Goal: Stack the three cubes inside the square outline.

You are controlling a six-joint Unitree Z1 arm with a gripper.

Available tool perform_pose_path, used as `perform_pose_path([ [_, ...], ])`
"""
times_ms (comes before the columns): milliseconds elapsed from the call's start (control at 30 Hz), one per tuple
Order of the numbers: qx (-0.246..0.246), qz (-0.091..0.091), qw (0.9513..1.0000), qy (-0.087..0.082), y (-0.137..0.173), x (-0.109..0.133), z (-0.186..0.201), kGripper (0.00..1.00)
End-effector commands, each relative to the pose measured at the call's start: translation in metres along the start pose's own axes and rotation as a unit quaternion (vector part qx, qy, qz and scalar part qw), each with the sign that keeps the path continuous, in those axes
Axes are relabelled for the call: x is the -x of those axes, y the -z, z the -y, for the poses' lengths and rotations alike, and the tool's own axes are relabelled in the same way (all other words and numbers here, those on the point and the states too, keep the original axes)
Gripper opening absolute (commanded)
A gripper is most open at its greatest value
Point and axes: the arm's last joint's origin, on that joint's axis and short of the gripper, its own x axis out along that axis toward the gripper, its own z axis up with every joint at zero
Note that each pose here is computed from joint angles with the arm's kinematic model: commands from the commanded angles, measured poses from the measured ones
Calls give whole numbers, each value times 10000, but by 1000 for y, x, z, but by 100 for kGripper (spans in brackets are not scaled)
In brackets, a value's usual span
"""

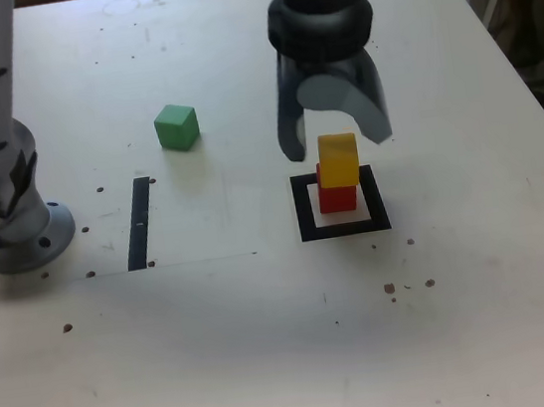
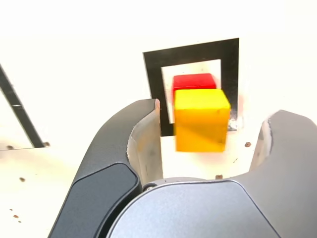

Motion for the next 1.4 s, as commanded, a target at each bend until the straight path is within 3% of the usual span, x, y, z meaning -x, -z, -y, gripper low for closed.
perform_pose_path([
  [0, 37, 12, 10000, -79, 11, 9, -5, 99],
  [300, -29, -166, 9990, -418, 54, 16, -46, 99],
  [400, -293, -277, 9972, -628, 67, 16, -57, 99],
  [567, -846, -390, 9878, -1246, 93, 23, -65, 99],
  [667, -1251, -544, 9808, -1390, 104, 24, -71, 99],
  [767, -1472, -767, 9775, -1305, 111, 16, -79, 99],
  [967, -1534, -1276, 9753, -943, 130, -8, -101, 98],
  [1067, -1516, -1446, 9747, -786, 140, -18, -112, 98],
  [1367, -1606, -1497, 9748, -390, 148, -36, -120, 97],
])
